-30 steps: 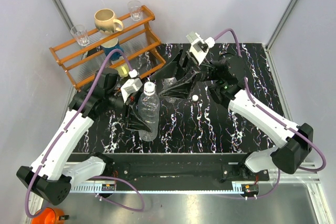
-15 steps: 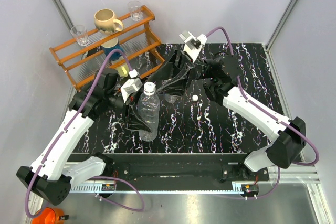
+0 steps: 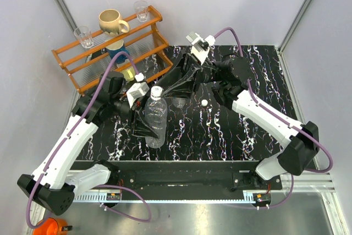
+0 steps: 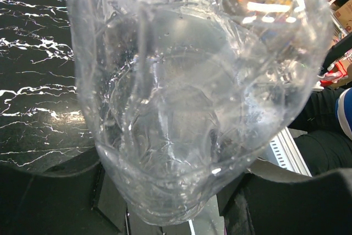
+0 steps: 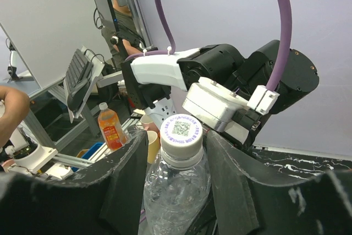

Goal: Screw on the bottle caps
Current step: Screw the bottle cap onto the plastic bottle.

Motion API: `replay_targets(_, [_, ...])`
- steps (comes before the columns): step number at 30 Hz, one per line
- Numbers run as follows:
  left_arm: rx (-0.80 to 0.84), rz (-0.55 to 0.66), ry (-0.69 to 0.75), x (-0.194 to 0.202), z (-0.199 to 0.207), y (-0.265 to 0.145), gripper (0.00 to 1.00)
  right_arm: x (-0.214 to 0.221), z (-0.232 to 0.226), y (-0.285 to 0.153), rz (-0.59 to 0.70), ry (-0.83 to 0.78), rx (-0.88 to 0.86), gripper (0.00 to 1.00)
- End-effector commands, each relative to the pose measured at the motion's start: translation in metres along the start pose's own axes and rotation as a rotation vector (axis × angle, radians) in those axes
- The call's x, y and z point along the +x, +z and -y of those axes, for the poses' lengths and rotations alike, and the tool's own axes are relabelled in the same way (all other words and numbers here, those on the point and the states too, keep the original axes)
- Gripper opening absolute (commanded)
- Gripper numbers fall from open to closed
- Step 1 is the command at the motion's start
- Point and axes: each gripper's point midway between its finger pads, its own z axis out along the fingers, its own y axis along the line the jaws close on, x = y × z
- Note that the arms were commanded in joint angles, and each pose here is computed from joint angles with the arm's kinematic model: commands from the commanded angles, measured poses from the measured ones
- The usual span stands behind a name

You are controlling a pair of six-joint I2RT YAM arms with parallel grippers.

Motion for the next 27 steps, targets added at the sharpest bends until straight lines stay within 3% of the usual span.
replay_targets(1, [0.007, 0.008, 0.076, -0.005, 0.003, -0.001, 0.0, -0.013, -0.01, 0.005, 0.012, -0.057, -0.04, 0.53])
replay_targets(27, [-0.081, -0.017, 0.083, -0.001, -0.013, -0.003, 0.0, -0.004, -0.007, 0.009, -0.005, -0.028, -0.056, 0.43])
